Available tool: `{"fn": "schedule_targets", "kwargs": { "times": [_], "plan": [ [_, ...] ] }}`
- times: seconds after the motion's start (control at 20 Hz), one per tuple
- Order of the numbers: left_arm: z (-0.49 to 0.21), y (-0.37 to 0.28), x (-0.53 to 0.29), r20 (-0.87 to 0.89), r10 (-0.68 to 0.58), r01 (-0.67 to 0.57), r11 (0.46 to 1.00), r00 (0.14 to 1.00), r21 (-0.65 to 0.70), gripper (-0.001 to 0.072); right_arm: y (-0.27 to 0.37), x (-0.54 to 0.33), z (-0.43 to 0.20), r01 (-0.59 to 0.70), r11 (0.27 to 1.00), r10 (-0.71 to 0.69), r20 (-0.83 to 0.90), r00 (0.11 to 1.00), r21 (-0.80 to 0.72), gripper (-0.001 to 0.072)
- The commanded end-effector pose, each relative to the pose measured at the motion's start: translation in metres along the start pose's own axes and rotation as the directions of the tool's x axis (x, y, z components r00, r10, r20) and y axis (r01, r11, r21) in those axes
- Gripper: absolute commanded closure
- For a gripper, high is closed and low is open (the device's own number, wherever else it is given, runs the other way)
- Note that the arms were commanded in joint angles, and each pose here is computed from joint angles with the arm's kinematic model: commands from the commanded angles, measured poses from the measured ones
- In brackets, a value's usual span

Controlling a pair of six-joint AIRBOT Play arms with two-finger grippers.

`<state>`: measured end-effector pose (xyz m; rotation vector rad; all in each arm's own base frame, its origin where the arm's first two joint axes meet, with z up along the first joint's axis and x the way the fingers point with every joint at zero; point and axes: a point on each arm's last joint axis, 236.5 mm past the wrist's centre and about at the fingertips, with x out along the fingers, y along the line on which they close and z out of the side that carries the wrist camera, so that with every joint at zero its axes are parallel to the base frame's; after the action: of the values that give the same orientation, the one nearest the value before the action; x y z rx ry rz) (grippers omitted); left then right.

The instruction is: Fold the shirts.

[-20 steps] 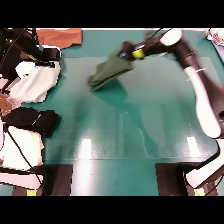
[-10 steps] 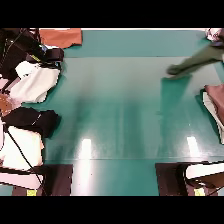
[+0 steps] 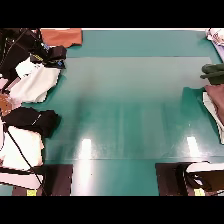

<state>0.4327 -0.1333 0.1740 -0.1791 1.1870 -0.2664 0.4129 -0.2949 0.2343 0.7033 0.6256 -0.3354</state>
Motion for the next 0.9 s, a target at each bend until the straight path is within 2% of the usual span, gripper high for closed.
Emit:
{"fn": "schedule_targets", "kwargs": {
  "times": [0.0, 0.15, 0.3, 0.45, 0.55, 0.7, 0.85],
  "plan": [
    [-0.001, -0.009, 0.000, -0.005, -0.037, 0.037, 0.999, 0.999, -0.001, 0.0652, -0.006, -0.018, 0.005, -0.007, 0.999, 0.007, 0.009, 1.000, -0.031, 0.0698],
    [-0.002, -0.010, 0.000, -0.009, -0.042, 0.042, 0.999, 0.999, -0.001, 0.0652, -0.010, -0.020, -0.001, 0.018, 0.999, -0.018, -0.005, 1.000, -0.033, 0.0698],
    [-0.006, -0.011, 0.000, -0.024, -0.044, 0.044, 0.999, 0.999, 0.000, 0.0652, -0.053, -0.011, -0.023, 0.157, 0.987, -0.158, -0.061, 0.986, -0.016, 0.0697],
    [-0.008, -0.010, -0.001, -0.035, -0.042, 0.042, 0.999, 0.998, 0.001, 0.0652, -0.103, -0.005, -0.051, 0.321, 0.947, -0.316, -0.161, 0.935, 0.004, 0.0696],
    [-0.008, -0.010, -0.001, -0.035, -0.042, 0.042, 0.999, 0.999, 0.000, 0.0652, -0.124, 0.000, -0.075, 0.382, 0.924, -0.365, -0.239, 0.900, 0.027, 0.0696],
    [-0.009, -0.011, -0.001, -0.036, -0.046, 0.046, 0.999, 0.998, 0.001, 0.0652, -0.165, 0.004, -0.114, 0.517, 0.852, -0.460, -0.349, 0.816, 0.085, 0.0695],
    [-0.009, -0.011, -0.001, -0.037, -0.047, 0.047, 0.999, 0.998, 0.001, 0.0652, -0.206, -0.005, -0.152, 0.657, 0.751, -0.568, -0.450, 0.690, 0.059, 0.0694]
  ]
}}
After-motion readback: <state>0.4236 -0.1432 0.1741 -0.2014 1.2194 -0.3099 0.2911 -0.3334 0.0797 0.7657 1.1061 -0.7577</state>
